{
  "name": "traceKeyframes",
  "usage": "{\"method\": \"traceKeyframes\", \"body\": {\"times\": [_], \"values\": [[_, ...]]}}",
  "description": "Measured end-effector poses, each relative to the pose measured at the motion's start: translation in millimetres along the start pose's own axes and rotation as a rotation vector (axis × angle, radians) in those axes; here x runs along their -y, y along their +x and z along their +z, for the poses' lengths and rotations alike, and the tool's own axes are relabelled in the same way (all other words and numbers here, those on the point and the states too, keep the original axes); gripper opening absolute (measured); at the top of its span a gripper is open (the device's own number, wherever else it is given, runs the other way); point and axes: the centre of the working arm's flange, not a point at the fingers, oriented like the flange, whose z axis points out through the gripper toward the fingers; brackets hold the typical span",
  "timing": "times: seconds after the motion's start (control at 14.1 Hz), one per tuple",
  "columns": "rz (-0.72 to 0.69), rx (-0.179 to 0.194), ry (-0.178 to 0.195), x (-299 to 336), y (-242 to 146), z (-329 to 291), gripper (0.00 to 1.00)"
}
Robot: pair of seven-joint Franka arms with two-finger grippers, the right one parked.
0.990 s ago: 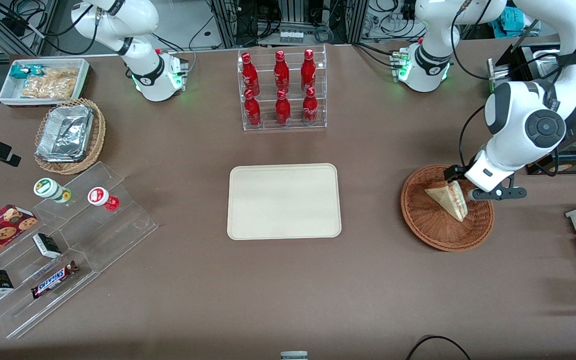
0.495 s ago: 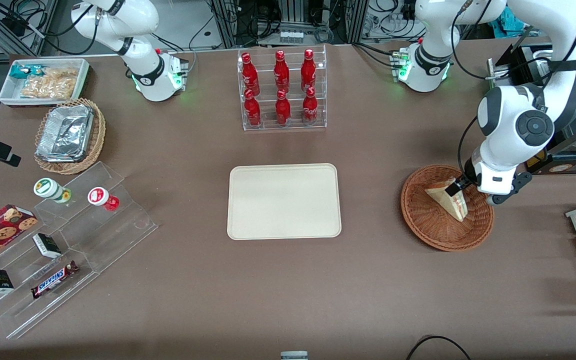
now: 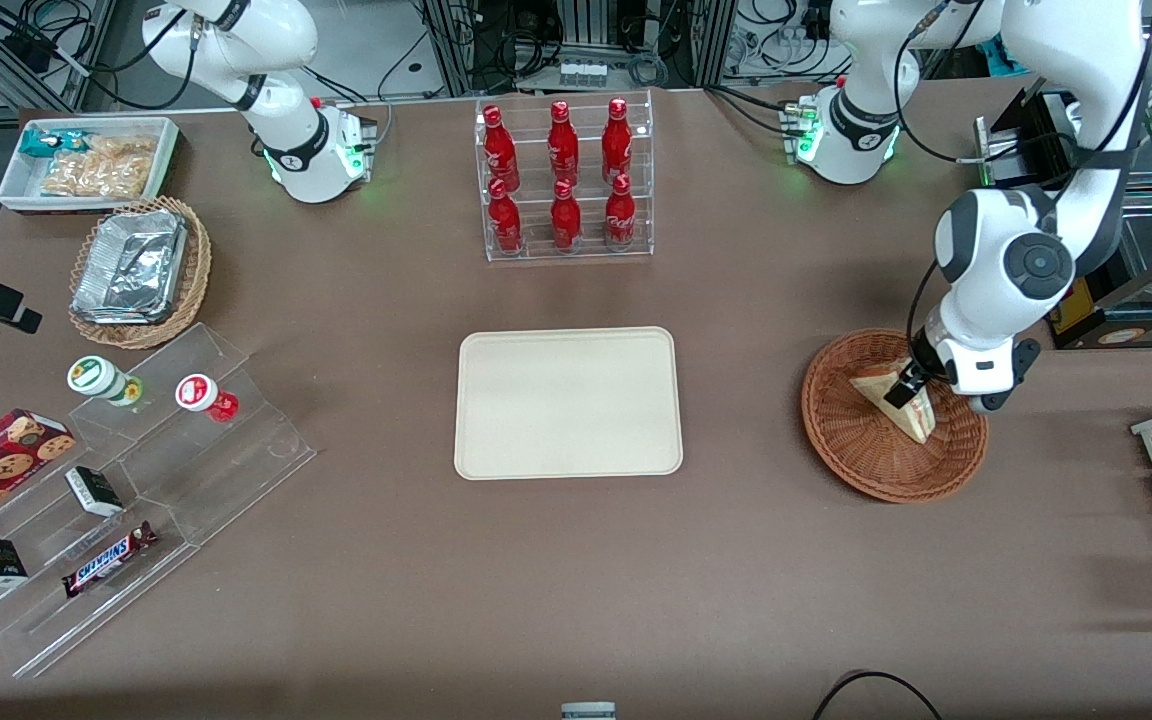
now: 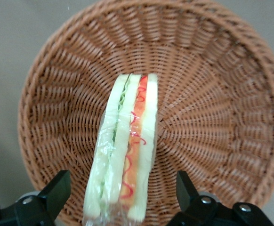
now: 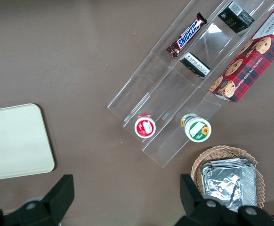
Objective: Place sandwich from basket to tray
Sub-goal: 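Lower the left gripper and close it on the sandwich, then lift the sandwich and carry it over the cream tray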
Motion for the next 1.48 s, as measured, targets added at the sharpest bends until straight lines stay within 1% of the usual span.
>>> {"method": "traceKeyframes", "body": {"times": [0.07,0.14,0.21,0.28,0.35,0.42,0.64,0.78,0.85,0.99,1.06,1.13,1.34,1.48], "values": [[-0.009,0.006,0.006,1,-1,10,0.96],[-0.015,0.013,0.013,1,-2,18,0.87],[-0.018,0.016,0.018,1,-2,21,0.76],[-0.020,0.015,0.017,1,-2,19,0.63],[-0.021,0.015,0.018,0,0,14,0.54],[-0.020,0.020,0.028,-2,1,5,0.43],[0.027,0.042,0.071,-18,-7,-44,0.20],[0.137,0.057,0.096,-45,-29,-79,0.19],[0.214,0.059,0.096,-60,-44,-93,0.19],[0.419,0.052,0.067,-95,-79,-111,0.18],[0.503,0.053,0.052,-114,-98,-117,0.15],[0.565,0.062,0.042,-135,-119,-120,0.15],[0.691,0.102,0.015,-199,-193,-113,0.15],[0.705,0.128,0.005,-233,-240,-98,0.15]]}}
